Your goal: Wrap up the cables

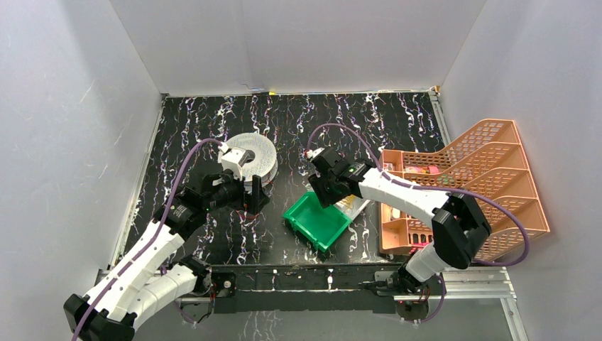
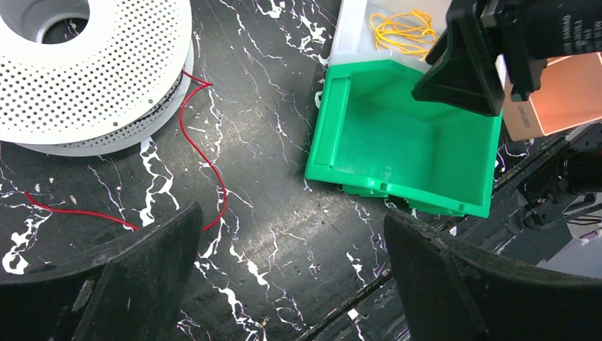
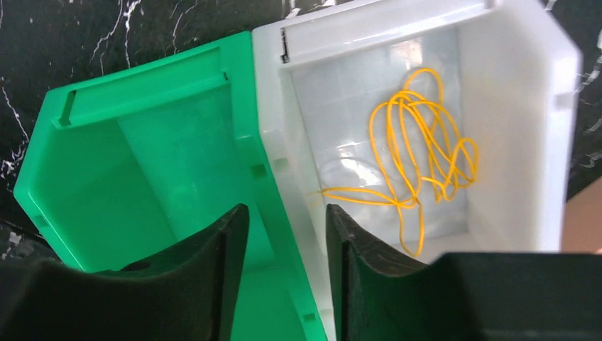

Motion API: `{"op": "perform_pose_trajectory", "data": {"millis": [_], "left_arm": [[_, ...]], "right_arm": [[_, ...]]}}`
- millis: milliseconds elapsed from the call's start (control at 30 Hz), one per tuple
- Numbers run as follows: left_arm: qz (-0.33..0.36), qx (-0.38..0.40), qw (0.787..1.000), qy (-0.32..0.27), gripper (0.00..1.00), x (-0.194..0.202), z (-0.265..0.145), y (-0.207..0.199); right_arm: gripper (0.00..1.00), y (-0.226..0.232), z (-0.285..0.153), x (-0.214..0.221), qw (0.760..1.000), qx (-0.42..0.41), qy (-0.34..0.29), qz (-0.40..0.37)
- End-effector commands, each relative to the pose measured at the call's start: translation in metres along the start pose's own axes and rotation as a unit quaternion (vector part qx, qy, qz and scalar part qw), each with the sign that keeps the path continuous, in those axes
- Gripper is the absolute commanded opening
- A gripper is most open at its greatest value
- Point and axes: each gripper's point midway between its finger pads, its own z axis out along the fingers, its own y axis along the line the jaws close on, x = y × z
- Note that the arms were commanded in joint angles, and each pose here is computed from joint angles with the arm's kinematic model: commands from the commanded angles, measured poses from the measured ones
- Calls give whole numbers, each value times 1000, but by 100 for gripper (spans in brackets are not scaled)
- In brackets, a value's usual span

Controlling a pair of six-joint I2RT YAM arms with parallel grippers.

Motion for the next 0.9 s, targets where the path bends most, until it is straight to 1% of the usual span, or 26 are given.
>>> {"op": "perform_pose_trajectory", "data": {"millis": [0,67,133,200,233,267,433,533,567,667,800,867], "left_arm": [[5,11,1000,-8,98,-1,-2,-3],[5,11,1000,-8,98,-1,-2,-3],[5,11,1000,-8,98,-2,-1,-3],[5,10,1000,-8,98,-2,-1,-3],[5,10,1000,-8,98,-2,-1,-3],[5,10,1000,-8,98,-2,-1,-3],[5,7,1000,-11,98,-3,-2,-2],[5,5,1000,-13,98,-4,-2,-1],[6,6,1000,-13,98,-4,-3,-2],[6,7,1000,-16,98,-4,-4,-2],[7,7,1000,-23,98,-6,-7,-2],[7,7,1000,-26,98,-6,-8,-3]], "right_arm": [[47,13,4,-13,998,-39,-10,-38],[41,11,6,-14,998,-36,-6,-45],[32,10,7,-17,998,-33,-3,-55],[17,8,7,-21,997,-27,-2,-71],[6,6,6,-23,997,-22,-2,-79],[0,4,4,-27,996,-16,-5,-86],[0,0,1,-40,988,-14,-13,-154],[0,-1,-2,-52,977,-19,-30,-212],[0,2,-3,-55,970,-33,-36,-236],[0,9,-7,-59,947,-79,-47,-309],[0,8,-10,-65,907,-124,-60,-399],[0,7,-13,-62,882,-149,-59,-444]]}}
